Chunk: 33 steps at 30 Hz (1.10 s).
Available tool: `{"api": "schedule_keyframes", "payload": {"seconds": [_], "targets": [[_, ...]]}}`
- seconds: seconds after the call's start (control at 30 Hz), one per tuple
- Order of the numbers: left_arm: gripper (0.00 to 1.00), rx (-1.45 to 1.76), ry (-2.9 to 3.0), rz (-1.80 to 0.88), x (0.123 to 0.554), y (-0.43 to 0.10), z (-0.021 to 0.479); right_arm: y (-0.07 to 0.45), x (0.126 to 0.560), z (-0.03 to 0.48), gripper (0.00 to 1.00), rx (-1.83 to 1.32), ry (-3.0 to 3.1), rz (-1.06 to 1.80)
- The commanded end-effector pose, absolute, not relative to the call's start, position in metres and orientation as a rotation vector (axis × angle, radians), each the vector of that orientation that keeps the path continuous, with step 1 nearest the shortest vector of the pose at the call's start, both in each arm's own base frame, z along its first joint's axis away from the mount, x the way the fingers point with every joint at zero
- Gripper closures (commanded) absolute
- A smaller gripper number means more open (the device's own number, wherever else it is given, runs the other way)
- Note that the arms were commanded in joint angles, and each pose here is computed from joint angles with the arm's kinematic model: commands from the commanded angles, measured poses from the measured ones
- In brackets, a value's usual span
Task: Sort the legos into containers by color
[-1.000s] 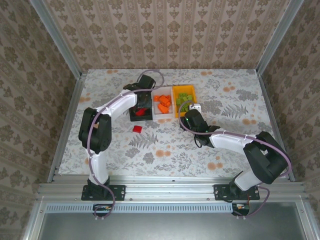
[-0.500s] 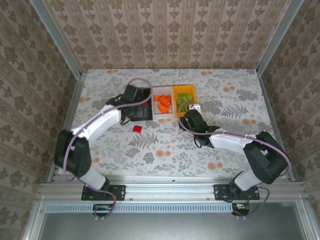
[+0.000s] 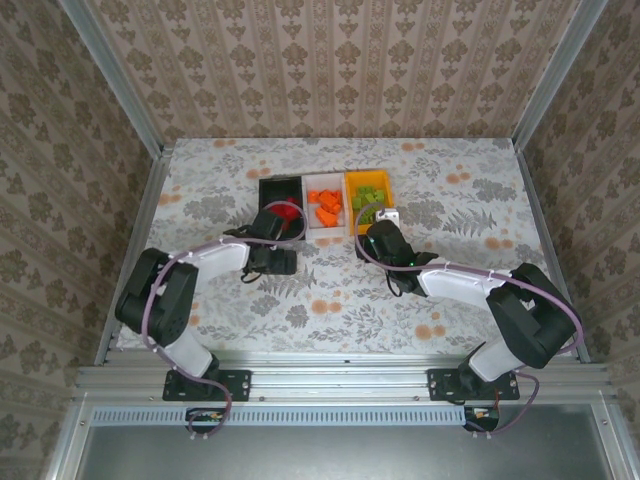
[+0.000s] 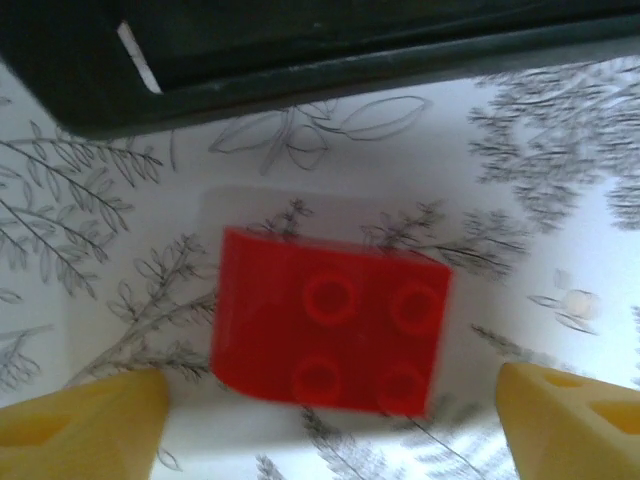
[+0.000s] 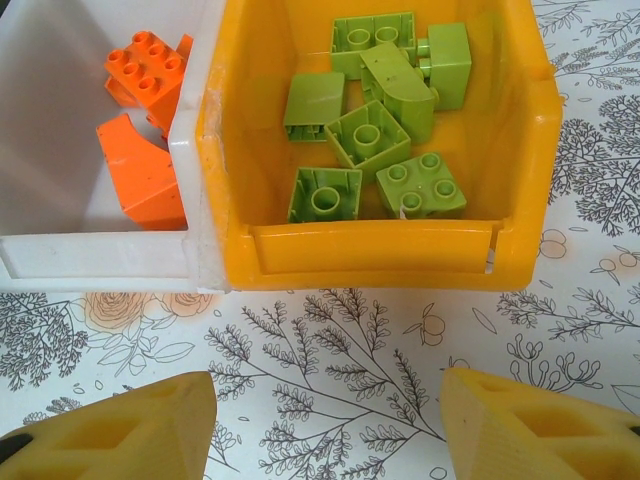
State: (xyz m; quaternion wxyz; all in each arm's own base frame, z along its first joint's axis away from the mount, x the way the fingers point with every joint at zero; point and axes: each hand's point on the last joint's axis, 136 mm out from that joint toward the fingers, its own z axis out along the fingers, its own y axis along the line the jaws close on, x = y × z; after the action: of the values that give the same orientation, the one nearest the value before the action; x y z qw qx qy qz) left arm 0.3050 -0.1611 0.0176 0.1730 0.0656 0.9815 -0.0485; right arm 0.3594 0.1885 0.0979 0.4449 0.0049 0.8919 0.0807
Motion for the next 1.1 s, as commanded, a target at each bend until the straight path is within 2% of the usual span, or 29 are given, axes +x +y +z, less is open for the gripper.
{"api": "schedule_keyframes", "payload": {"seconds": [0.0, 0.2, 0.37, 0.57, 1.07], "targets": [[0.21, 0.201, 2.753, -0.201, 0.323, -0.173, 0.017, 0.191, 0.364, 0.113, 0.38, 0.013, 2.171, 0.196], [0.25, 0.195, 2.755, -0.201, 0.327, -0.17, 0.008, 0.194, 0.361, 0.12, 0.38, 0.005, 2.151, 0.216], [0.4, 0.211, 2.764, -0.235, 0.336, -0.176, 0.0, 0.194, 0.361, 0.12, 0.38, -0.001, 2.153, 0.211], [0.47, 0.21, 2.754, -0.236, 0.339, -0.177, 0.002, 0.193, 0.36, 0.122, 0.39, -0.005, 2.146, 0.203], [0.53, 0.225, 2.716, -0.206, 0.322, -0.178, 0.021, 0.195, 0.361, 0.122, 0.39, -0.014, 2.146, 0.198]]}}
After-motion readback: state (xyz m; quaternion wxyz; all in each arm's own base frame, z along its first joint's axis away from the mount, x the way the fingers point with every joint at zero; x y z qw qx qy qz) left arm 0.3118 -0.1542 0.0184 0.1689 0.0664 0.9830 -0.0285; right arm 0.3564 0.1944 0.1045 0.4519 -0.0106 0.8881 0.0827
